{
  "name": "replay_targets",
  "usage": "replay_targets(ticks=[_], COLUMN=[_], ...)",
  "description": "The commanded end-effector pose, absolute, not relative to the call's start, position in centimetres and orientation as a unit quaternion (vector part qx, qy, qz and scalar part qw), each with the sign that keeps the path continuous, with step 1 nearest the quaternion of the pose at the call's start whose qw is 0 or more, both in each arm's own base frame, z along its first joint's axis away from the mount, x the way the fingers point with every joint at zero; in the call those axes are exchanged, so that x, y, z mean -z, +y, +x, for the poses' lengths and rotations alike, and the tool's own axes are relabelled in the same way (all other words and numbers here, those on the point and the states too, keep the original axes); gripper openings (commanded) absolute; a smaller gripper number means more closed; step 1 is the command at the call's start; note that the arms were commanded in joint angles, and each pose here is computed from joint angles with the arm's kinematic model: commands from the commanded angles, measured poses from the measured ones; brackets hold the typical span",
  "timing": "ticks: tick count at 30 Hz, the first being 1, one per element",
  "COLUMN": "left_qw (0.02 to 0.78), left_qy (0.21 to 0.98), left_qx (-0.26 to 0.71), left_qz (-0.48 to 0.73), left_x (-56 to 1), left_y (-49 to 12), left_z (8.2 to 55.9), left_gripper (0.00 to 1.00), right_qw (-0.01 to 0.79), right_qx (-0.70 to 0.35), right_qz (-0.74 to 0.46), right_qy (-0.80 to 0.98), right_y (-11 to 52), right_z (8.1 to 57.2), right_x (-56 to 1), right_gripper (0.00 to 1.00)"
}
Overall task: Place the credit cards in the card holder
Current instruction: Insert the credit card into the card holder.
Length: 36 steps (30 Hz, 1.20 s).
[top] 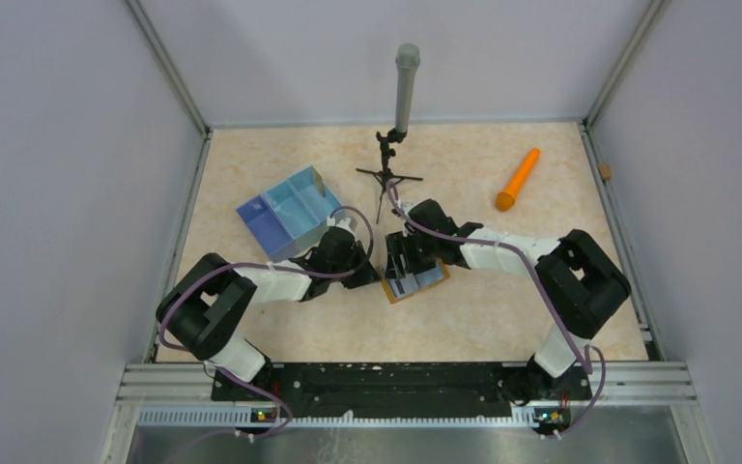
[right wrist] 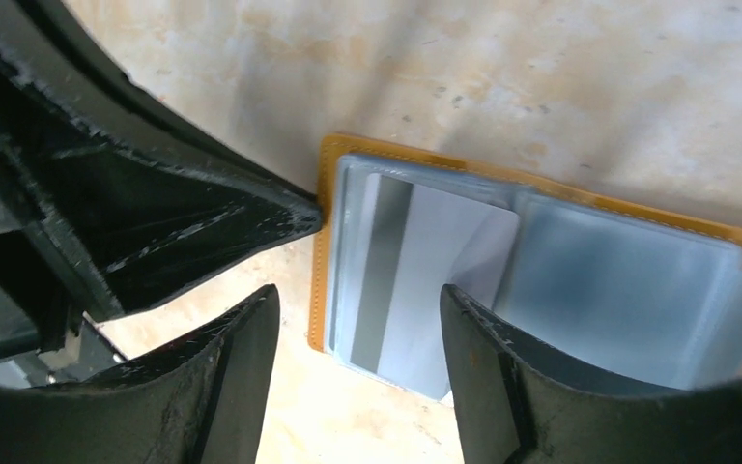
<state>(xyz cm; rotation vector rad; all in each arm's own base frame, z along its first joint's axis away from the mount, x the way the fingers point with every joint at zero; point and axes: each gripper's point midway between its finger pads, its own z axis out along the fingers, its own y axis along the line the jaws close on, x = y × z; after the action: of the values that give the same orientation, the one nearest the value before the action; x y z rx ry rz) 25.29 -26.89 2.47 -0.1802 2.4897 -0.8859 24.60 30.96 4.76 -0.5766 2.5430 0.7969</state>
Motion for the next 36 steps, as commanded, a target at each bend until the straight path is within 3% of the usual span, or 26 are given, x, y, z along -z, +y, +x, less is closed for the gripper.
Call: replay_targets(ticks=[1, 20, 36], left_qw=[0.261, 0.258, 0.254], left_qy=[0.909, 0.909, 0.905], left_qx=[0.319, 0.322, 0.336], left_qz=[-0.063, -0.059, -0.06], left_x=[-3.2, -3.2, -3.6], left_y=[-26.8, -26.9, -27.5], left_z=[26.0, 26.1, 26.1], left_gripper=[0.08, 0.08, 0.07], right_qw=[0.268, 0.219, 0.214], right_qx=[-0.263, -0.26, -0.331], right_qz=[-0.172, -0.164, -0.187], right_qy=[0.911, 0.926, 0.9], right_y=[30.4, 29.8, 32.7], right_z=[27.4, 26.9, 26.1], right_x=[-7.9, -4.6, -6.5], right_gripper=[0.63, 0.6, 0.56])
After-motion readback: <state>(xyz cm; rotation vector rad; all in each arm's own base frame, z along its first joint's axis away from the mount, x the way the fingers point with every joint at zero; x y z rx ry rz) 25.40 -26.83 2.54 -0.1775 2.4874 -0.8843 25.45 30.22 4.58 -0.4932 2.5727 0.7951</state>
